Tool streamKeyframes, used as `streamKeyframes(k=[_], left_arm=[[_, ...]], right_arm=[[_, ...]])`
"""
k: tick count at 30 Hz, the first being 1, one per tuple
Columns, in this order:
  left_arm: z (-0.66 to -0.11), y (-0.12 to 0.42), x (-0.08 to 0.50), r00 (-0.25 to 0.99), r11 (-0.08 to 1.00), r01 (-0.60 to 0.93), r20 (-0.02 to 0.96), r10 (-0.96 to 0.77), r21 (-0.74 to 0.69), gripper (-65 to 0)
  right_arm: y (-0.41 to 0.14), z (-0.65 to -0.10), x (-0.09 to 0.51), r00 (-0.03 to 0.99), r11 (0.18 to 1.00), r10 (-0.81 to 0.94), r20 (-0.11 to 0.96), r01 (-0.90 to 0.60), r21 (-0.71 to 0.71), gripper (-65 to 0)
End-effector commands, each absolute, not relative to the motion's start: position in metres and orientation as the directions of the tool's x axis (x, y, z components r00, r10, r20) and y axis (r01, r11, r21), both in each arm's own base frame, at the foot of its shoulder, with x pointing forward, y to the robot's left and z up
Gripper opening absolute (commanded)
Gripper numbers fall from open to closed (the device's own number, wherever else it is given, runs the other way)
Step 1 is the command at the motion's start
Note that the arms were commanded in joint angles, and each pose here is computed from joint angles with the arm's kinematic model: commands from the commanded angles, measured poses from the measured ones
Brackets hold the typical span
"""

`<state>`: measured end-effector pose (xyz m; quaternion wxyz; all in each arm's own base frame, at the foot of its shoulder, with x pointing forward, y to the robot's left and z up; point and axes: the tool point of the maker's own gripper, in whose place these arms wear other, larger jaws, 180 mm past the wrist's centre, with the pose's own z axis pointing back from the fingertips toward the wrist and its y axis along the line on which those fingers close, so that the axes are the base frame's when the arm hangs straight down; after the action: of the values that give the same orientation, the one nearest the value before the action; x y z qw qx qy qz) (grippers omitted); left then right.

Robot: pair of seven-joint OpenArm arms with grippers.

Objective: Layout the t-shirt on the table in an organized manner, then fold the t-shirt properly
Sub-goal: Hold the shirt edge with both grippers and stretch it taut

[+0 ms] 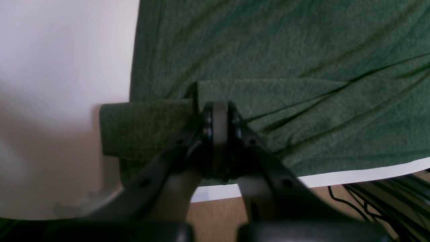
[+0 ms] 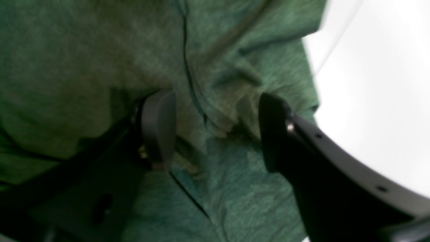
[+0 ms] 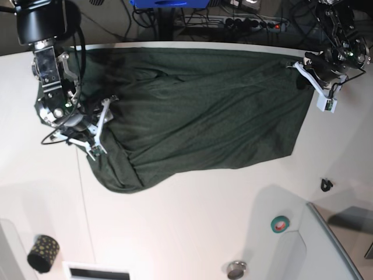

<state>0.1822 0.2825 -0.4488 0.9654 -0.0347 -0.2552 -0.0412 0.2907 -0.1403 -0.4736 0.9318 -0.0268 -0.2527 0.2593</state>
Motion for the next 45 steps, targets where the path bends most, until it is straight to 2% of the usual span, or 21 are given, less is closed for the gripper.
streamKeyframes(k=[1, 8, 19, 29, 34, 35, 37, 40, 43, 45], left_arm=[[-0.441, 0.288, 0.189, 0.85, 0.994, 0.102, 0.523, -0.071, -0.03, -65.0], [-0.441, 0.288, 0.188, 0.851, 0.994, 0.101, 0.521, -0.07, -0.031, -65.0], [-0.461, 0.287, 0.175, 0.88, 0.994, 0.072, 0.473, -0.027, -0.077, -65.0], [-0.462, 0.287, 0.174, 0.881, 0.995, 0.069, 0.472, -0.025, -0.077, -65.0], [-0.462, 0.287, 0.174, 0.882, 0.995, 0.069, 0.471, -0.025, -0.077, -65.0], [-0.462, 0.287, 0.173, 0.883, 0.995, 0.069, 0.469, -0.025, -0.077, -65.0], [-0.463, 0.287, 0.172, 0.883, 0.995, 0.069, 0.468, -0.025, -0.077, -65.0], [-0.463, 0.287, 0.172, 0.883, 0.995, 0.069, 0.468, -0.025, -0.077, -65.0], [-0.462, 0.287, 0.172, 0.883, 0.995, 0.07, 0.469, -0.026, -0.076, -65.0], [-0.459, 0.294, 0.172, 0.879, 0.996, 0.05, 0.476, -0.012, -0.067, -65.0]], right_arm=[[-0.145, -0.462, 0.307, 0.719, 0.867, 0.493, 0.49, -0.455, -0.203, -37.2], [-0.152, -0.461, 0.317, 0.725, 0.872, 0.486, 0.488, -0.442, -0.212, -64.2], [-0.178, -0.431, 0.355, 0.691, 0.862, 0.507, 0.515, -0.412, -0.297, -64.1], [-0.228, -0.433, 0.383, 0.749, 0.875, 0.477, 0.461, -0.353, -0.332, -64.1], [-0.253, -0.43, 0.399, 0.76, 0.919, 0.384, 0.525, -0.256, -0.301, -63.5], [-0.256, -0.432, 0.401, 0.765, 0.923, 0.373, 0.525, -0.247, -0.295, -63.0], [-0.26, -0.439, 0.399, 0.785, 0.929, 0.356, 0.507, -0.239, -0.283, -57.3], [-0.266, -0.44, 0.399, 0.797, 0.935, 0.329, 0.507, -0.198, -0.296, -40.7], [-0.267, -0.43, 0.401, 0.787, 0.932, 0.328, 0.523, -0.18, -0.314, -20.3], [-0.258, -0.41, 0.408, 0.739, 0.926, 0.351, 0.575, -0.183, -0.33, -18.5]])
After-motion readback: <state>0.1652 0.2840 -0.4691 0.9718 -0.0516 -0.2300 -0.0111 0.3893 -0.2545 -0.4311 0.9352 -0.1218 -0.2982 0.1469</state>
